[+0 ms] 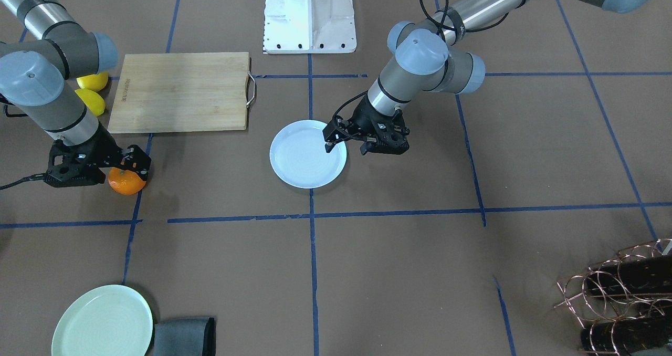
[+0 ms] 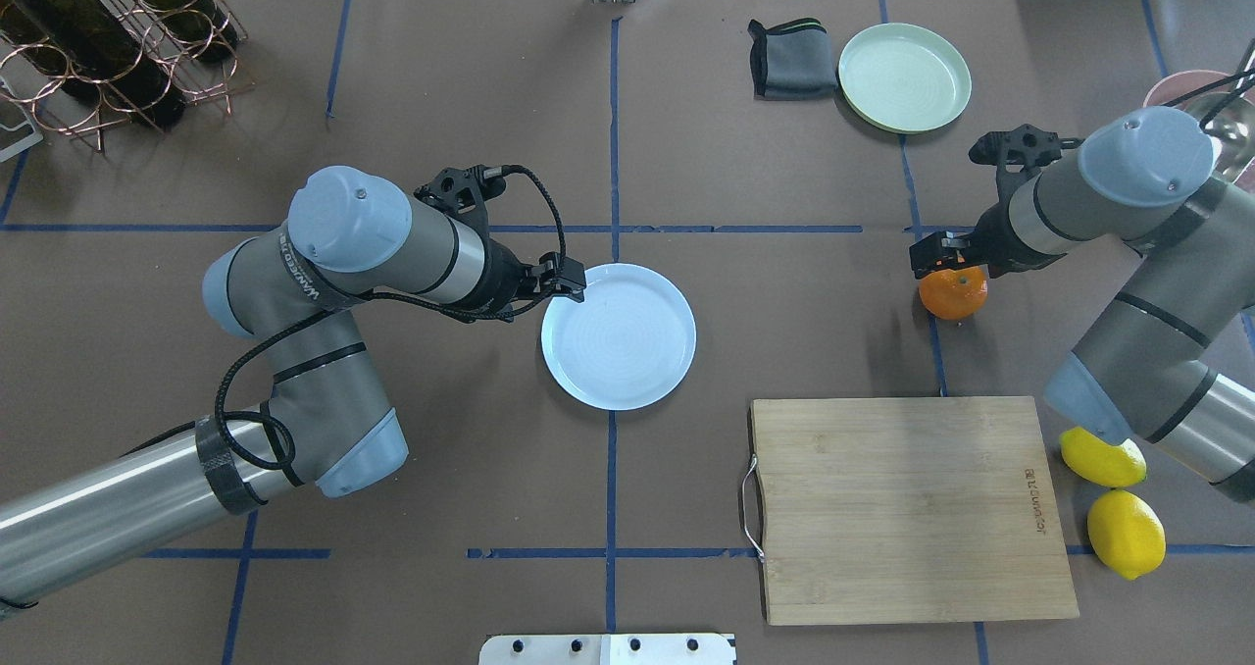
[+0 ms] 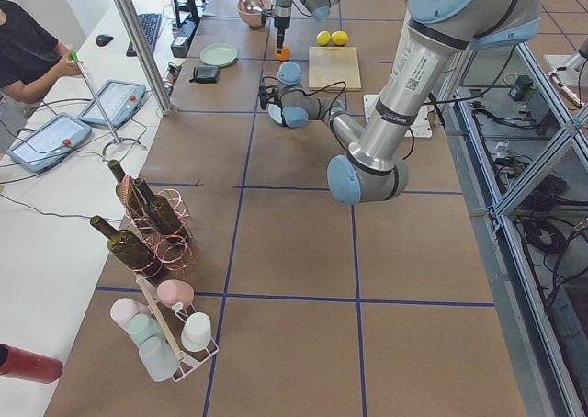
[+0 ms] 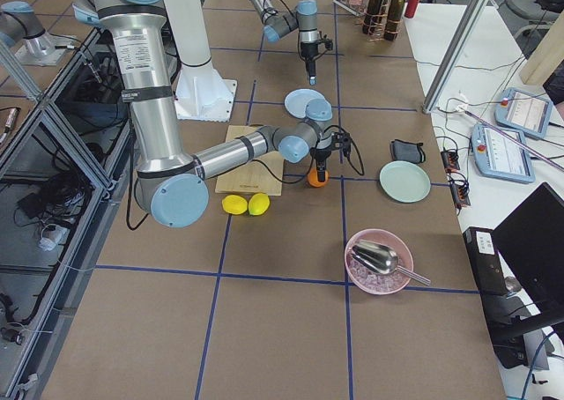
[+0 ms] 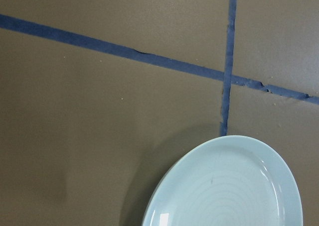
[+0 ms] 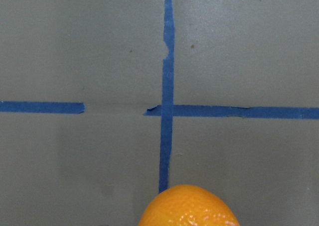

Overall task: Pick orange to plate
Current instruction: 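Reach the right gripper down to the orange while the left gripper holds still, then grasp the orange with the right gripper and lift it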

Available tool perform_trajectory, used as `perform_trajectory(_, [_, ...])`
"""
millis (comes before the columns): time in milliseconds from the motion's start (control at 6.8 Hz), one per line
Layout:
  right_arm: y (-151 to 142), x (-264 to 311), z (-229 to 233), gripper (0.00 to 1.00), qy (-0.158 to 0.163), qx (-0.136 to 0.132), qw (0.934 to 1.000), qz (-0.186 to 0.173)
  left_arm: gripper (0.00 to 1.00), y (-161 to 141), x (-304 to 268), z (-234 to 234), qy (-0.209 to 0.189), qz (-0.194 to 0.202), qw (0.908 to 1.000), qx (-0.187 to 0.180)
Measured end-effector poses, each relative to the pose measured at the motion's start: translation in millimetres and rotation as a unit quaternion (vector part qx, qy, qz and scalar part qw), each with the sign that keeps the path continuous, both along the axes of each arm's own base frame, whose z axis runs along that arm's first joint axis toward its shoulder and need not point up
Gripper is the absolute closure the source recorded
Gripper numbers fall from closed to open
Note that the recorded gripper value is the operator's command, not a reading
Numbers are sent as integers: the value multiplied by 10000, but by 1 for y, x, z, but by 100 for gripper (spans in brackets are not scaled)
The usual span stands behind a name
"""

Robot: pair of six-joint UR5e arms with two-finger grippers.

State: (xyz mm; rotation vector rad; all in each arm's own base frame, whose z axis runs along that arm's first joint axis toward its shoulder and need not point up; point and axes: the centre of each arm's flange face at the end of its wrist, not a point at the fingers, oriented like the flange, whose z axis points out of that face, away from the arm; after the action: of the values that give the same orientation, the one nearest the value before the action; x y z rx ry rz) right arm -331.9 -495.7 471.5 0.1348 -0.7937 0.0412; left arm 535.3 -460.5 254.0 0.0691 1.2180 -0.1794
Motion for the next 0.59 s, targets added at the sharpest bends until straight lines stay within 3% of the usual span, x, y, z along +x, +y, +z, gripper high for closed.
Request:
perform_trajectory(441, [10, -14, 9, 1, 121, 17, 9999, -85, 1, 1, -2, -2, 22, -2, 10000, 12])
perform_trajectory(588, [12, -18, 10, 47, 160, 46, 9998, -88, 1, 1, -2, -2, 21, -5, 10000, 12])
